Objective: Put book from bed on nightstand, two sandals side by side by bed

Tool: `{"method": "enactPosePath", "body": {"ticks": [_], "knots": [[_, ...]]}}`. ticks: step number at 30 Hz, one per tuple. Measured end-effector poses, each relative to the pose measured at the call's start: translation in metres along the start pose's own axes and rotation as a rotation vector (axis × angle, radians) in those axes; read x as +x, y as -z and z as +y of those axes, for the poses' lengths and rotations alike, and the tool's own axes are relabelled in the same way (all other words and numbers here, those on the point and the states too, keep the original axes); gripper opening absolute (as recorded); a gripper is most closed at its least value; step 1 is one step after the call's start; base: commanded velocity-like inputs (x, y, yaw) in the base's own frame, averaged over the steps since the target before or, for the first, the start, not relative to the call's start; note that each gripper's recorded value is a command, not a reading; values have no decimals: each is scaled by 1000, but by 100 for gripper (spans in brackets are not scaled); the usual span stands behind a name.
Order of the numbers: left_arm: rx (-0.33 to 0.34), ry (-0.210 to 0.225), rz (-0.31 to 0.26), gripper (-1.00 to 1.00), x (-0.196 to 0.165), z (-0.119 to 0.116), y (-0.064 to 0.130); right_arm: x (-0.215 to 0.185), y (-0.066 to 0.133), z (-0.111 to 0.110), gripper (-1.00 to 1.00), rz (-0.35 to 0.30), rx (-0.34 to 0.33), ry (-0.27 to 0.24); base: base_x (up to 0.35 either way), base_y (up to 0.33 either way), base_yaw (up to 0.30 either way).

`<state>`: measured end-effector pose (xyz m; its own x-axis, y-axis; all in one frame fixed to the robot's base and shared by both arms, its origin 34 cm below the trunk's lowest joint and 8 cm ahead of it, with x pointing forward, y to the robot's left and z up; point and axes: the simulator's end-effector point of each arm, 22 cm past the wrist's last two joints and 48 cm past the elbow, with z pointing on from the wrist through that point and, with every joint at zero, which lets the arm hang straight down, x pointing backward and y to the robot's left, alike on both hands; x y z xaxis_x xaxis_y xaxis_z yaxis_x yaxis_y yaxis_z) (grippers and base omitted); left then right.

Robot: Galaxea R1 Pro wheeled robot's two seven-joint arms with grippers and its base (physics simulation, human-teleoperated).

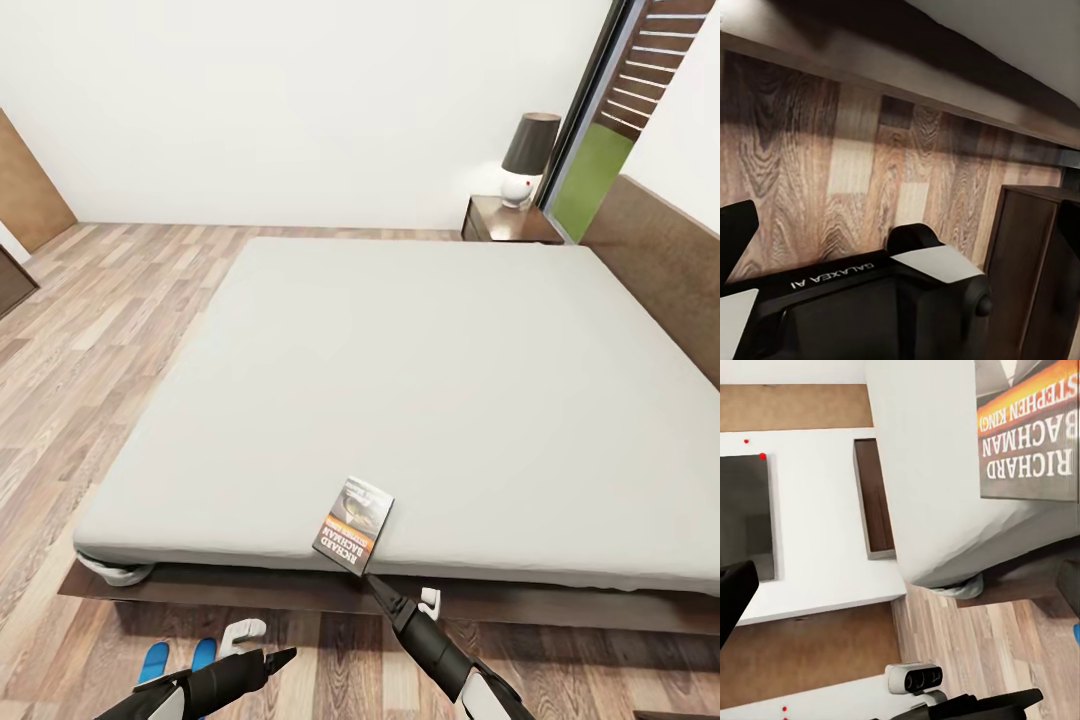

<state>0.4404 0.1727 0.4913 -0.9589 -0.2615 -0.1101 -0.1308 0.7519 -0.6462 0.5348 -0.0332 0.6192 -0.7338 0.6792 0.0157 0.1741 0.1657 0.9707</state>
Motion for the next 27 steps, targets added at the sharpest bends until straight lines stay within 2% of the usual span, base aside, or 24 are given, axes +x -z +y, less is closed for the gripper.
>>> {"method": "enactPosePath", "body": {"ticks": [27], "knots": [[0,-1,-1,100,5,28,-33,0,-10,-43,100,0,-1,1,0,0,0]]}}
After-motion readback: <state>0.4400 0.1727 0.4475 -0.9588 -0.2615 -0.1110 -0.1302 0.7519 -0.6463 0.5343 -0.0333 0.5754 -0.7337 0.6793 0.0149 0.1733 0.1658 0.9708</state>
